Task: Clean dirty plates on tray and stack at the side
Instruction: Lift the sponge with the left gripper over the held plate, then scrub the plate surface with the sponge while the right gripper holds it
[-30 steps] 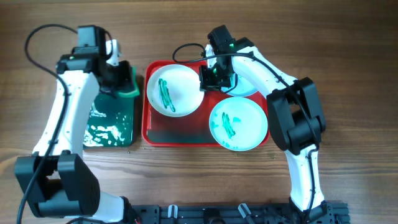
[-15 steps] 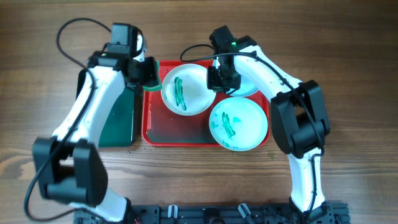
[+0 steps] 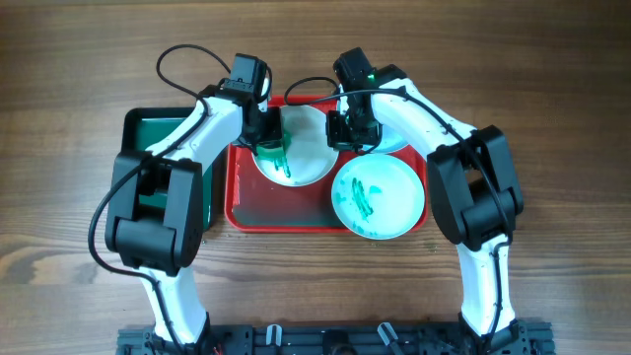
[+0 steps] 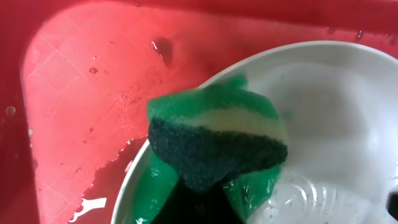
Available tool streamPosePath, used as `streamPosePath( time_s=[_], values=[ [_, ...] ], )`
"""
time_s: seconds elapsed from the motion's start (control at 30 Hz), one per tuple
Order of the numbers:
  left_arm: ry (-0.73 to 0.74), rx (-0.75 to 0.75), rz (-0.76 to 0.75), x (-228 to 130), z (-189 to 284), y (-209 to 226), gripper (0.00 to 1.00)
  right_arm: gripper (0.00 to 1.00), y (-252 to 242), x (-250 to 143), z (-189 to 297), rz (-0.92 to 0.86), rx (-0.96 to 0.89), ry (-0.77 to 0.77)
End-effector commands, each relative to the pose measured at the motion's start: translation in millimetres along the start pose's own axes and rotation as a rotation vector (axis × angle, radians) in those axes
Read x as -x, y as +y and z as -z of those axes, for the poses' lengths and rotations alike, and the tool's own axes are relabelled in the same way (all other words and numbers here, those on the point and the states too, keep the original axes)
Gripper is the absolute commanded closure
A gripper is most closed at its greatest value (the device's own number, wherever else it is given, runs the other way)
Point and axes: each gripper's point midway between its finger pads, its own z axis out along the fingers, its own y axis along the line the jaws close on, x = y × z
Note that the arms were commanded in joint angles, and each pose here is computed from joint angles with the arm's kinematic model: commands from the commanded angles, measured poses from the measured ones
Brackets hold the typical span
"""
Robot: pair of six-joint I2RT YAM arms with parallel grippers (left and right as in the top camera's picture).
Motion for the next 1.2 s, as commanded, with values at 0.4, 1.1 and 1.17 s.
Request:
streamPosePath(
  time_s=[0.4, 1.1, 1.17],
  values=[
    [0.191, -0.174, -0.137, -45.2, -18.9, -23.9, 0.96, 0.96, 11.2, -1.8, 6.0, 0.047, 0.044, -0.009],
    [0.336, -0.324, -0.265, -83.8, -4.3, -41.1, 0.96, 0.96, 11.9, -0.3, 5.8, 0.060, 0.046, -0.015],
    [0.358, -0.413, -0.284, -90.6, 2.8, -53.2, 0.96, 0.96, 12.9, -1.0, 5.8, 0.064, 0.053, -0.012]
  ],
)
